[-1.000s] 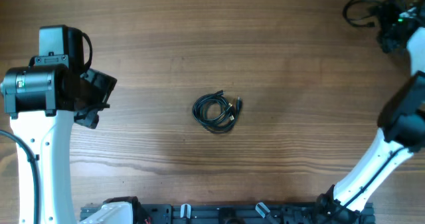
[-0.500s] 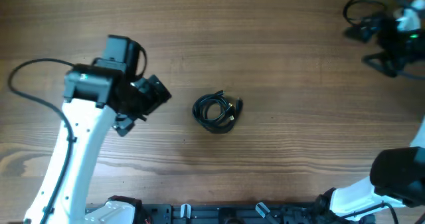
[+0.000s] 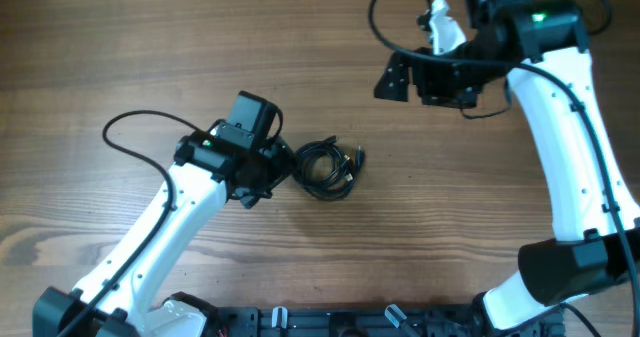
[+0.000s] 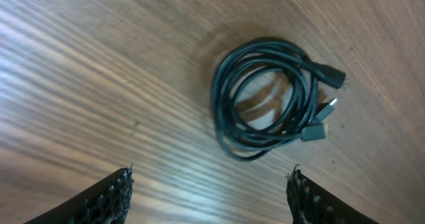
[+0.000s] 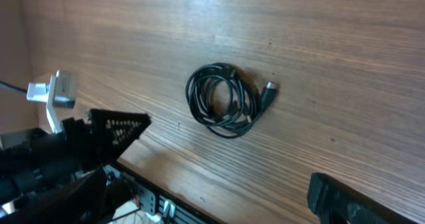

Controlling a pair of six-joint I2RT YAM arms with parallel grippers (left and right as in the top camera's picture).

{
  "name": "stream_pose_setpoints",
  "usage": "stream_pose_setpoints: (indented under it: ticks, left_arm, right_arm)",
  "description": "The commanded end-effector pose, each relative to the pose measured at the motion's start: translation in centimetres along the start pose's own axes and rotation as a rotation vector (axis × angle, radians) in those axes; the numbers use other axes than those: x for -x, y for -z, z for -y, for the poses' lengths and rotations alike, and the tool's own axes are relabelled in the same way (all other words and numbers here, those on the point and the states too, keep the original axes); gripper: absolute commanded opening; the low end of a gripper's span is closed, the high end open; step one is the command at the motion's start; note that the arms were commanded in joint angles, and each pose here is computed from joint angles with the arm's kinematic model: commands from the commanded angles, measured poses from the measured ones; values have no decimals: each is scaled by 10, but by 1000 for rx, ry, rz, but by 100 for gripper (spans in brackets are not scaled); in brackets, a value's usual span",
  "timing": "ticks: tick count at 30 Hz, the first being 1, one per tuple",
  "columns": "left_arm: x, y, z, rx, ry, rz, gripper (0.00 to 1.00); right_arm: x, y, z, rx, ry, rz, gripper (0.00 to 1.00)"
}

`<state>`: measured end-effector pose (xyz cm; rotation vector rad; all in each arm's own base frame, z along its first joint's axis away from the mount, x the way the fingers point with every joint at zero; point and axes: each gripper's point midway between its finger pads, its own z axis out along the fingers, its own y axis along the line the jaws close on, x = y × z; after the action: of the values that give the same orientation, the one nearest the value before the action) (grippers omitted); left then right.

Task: Untangle cables
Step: 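Move both grippers to the remaining black cable coil in the center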

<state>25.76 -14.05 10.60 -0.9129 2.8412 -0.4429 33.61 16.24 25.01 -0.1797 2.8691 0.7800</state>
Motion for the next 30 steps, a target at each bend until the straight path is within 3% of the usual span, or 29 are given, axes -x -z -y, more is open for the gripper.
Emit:
stream_pose_setpoints:
  ticks: [1, 4, 7, 13, 26, 30]
  left_arm:
    - [-2, -32, -1, 47, 36, -39, 77]
    - [-1, -58, -5, 99, 34, -70, 76]
    - [0, -77, -8, 129, 39, -86, 59]
    - [2, -84, -6, 126, 38, -84, 48]
    - [-12, -92, 4, 108, -7, -110, 47]
    - [-12, -102, -5, 154, -3, -111, 41]
  right_arm:
    - [2, -7, -6, -27, 0, 10, 100]
    - [2, -7, -5, -34, 0, 10, 100]
    - [-4, -19, 3, -41, -16, -20, 100]
    - [-25, -63, 27, -40, -70, -110, 100]
    - [-24, -86, 28, 24, -97, -103, 100]
    - [-25, -85, 28, 24, -98, -104, 100]
